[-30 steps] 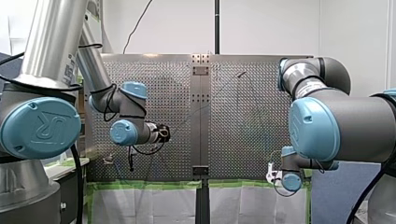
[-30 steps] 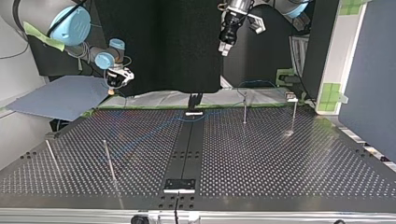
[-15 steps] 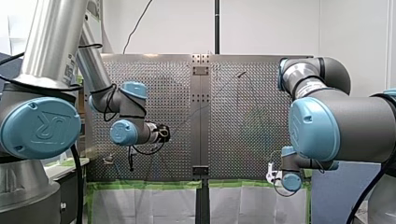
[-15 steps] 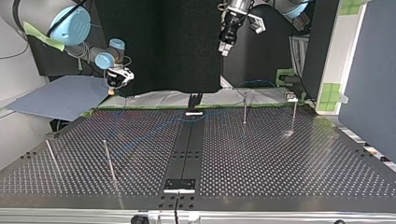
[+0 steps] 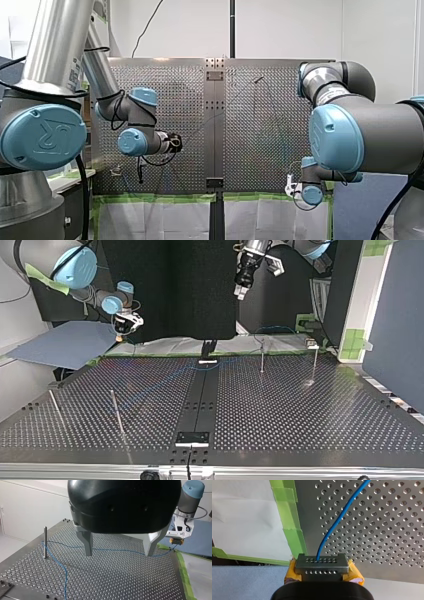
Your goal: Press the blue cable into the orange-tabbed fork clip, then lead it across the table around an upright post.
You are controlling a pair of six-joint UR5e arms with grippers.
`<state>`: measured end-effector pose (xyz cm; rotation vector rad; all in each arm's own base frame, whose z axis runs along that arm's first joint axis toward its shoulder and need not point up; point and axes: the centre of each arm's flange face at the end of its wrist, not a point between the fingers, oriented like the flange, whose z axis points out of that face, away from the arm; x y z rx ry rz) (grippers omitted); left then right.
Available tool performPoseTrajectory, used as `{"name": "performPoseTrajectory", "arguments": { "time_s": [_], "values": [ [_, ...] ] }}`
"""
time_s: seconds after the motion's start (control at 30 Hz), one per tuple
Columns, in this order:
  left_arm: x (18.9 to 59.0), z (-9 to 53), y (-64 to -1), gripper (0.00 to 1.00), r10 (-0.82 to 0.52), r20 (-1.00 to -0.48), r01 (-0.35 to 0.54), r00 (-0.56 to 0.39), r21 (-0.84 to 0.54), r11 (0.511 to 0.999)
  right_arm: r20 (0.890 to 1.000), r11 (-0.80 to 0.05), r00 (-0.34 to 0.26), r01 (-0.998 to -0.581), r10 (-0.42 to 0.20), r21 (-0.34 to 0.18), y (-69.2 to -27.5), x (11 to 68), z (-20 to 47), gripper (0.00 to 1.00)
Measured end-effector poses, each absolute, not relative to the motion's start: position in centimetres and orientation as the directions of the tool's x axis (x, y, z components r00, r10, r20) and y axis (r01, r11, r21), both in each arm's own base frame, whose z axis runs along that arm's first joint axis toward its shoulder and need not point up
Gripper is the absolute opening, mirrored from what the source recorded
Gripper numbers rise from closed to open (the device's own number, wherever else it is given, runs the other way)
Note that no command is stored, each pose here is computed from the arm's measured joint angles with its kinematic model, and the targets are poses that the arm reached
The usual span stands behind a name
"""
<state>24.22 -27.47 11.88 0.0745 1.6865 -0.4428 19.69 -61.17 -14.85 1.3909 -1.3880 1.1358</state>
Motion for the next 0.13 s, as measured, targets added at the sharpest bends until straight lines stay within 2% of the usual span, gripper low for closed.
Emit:
{"name": "performPoseTrajectory", "arguments": {
  "time_s": [0.13],
  "values": [
    [24.22, 11.88, -27.47, 1.00, -0.201, -0.964, 0.298, -0.171, -0.246, 0.922, 0.972, -0.029, -0.026, -0.999, -0.233, -0.034, -61.17, 19.69, -14.85, 0.00]
  ]
}}
